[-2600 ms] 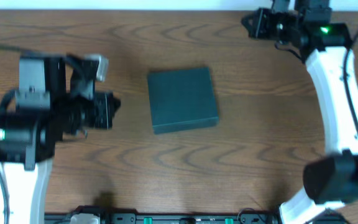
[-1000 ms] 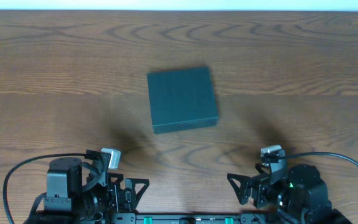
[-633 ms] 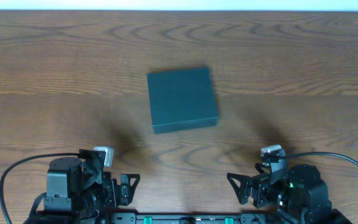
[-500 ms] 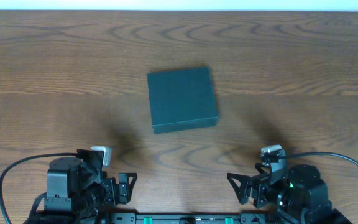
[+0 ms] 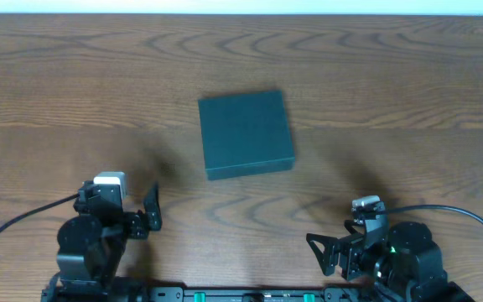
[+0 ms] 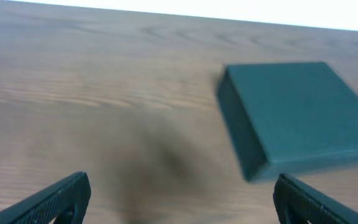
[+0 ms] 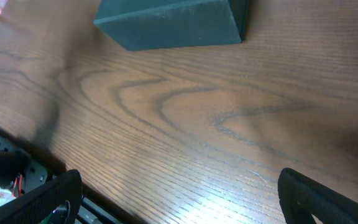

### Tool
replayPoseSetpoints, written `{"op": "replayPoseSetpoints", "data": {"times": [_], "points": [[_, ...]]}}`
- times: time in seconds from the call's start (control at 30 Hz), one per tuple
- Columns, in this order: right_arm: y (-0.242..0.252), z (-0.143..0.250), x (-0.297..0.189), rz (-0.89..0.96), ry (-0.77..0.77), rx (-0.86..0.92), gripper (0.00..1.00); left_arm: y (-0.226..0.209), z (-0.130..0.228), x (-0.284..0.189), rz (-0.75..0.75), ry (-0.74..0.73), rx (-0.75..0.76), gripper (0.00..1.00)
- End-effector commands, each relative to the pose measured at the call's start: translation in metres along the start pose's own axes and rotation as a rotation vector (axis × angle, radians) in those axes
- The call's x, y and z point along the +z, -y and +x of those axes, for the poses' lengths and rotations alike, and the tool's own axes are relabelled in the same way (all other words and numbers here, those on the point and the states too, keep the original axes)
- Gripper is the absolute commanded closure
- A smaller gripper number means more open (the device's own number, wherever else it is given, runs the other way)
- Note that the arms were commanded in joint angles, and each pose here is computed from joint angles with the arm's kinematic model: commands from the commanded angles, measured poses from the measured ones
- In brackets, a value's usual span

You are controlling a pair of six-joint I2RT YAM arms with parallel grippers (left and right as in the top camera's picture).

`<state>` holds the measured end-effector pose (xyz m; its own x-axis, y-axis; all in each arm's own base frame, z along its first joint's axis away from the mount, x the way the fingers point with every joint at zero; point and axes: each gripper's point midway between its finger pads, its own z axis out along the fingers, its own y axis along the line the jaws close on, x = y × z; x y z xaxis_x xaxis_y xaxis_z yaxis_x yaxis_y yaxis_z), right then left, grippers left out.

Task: Pack container

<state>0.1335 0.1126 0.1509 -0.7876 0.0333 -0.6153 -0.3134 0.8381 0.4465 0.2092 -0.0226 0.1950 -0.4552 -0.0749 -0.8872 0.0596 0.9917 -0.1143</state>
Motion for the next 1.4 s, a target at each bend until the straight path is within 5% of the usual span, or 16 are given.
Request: {"op": "replayPoseSetpoints", "data": {"times": [0.0, 0.83, 1.37], "points": [[0.000, 0.002, 0.001, -0.001, -0.001, 0.009, 0.01, -0.027, 0.009, 0.009, -0.143, 0.058, 0.020, 0.05], [0.000, 0.002, 0.001, -0.001, -0.001, 0.009, 0.01, -0.052, 0.061, 0.043, -0.213, 0.129, -0.013, 0.05], [0.000, 0.002, 0.001, -0.001, -0.001, 0.009, 0.01, -0.051, 0.061, 0.043, -0.205, 0.128, -0.012, 0.05]]}}
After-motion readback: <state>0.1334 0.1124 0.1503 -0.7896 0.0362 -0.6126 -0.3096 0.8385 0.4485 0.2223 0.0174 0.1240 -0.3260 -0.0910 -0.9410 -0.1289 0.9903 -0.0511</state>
